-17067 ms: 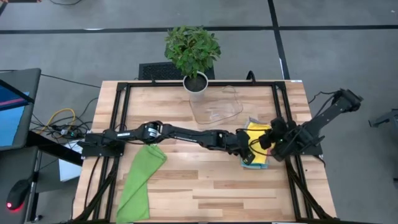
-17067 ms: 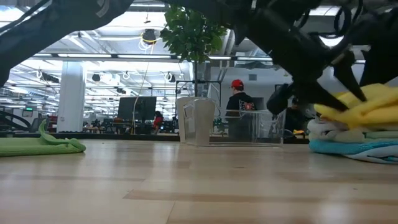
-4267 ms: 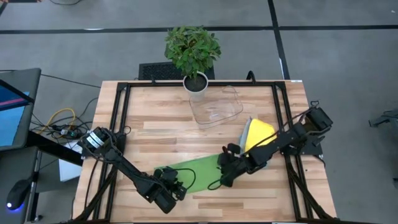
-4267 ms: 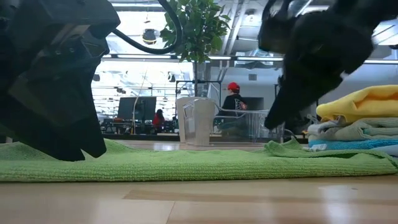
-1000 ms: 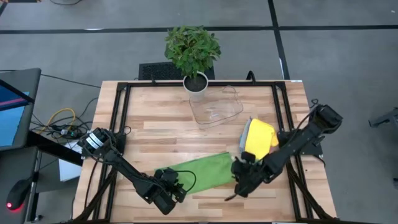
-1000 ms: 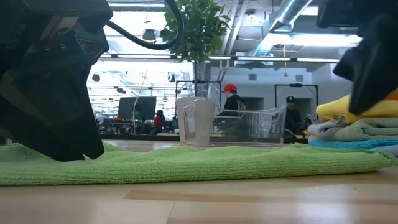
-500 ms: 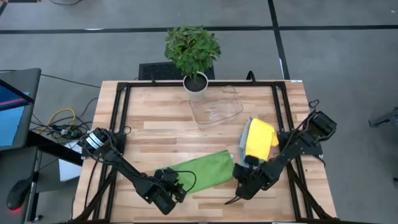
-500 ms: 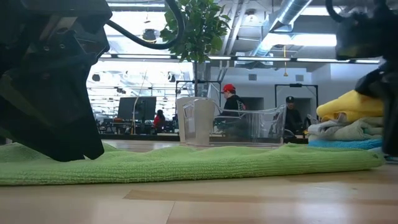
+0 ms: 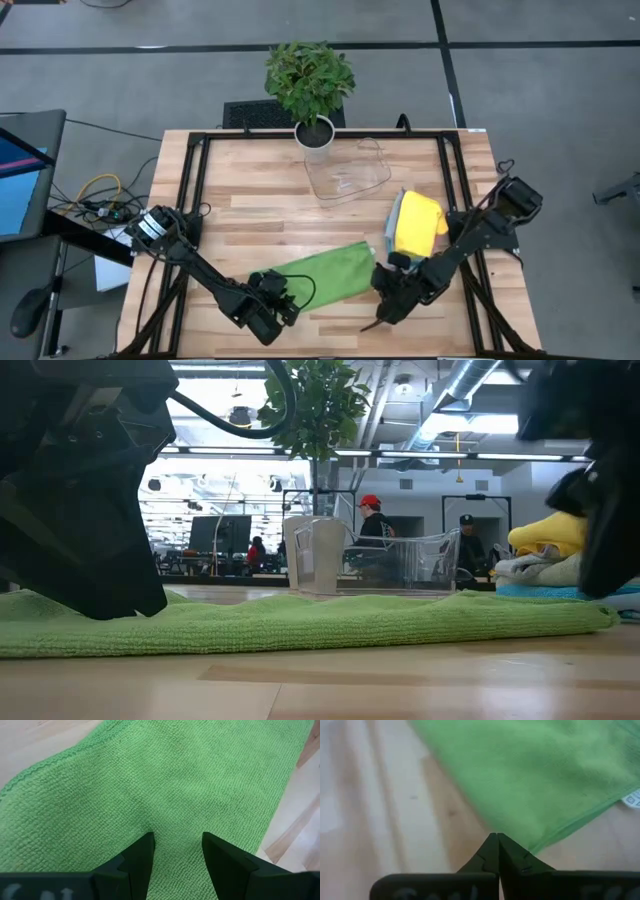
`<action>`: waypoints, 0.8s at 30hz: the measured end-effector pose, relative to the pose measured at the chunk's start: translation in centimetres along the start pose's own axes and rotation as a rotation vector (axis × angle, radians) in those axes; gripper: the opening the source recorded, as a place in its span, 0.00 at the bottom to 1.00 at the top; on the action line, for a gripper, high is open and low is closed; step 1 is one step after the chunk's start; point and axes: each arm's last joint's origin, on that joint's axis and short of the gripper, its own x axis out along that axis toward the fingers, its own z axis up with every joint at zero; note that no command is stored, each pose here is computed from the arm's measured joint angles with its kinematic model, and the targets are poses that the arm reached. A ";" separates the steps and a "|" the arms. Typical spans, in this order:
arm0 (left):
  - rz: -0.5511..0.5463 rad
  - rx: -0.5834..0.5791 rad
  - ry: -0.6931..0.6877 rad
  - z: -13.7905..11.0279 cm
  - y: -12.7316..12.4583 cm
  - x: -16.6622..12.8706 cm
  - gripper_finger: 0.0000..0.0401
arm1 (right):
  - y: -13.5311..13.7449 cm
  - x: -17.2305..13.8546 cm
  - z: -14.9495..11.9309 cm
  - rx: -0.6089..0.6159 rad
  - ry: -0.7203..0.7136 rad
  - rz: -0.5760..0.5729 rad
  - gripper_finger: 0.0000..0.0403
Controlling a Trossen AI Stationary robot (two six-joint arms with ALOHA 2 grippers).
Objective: Fold microfiber towels
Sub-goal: Fold the green microfiber cloth
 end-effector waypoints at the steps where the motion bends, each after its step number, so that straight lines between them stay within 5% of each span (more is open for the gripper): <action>1: 0.000 -0.001 0.000 0.0 0.0 0.0 0.41 | -0.2 0.4 0.1 -0.004 0.004 -0.013 0.05; 7: 0.000 0.002 0.004 0.0 0.0 0.0 0.41 | -1.7 1.8 -0.5 -0.018 0.074 -0.107 0.04; 24: 0.009 0.030 0.029 -0.1 0.1 0.0 0.41 | -1.7 0.5 -2.1 -0.025 0.140 -0.140 0.06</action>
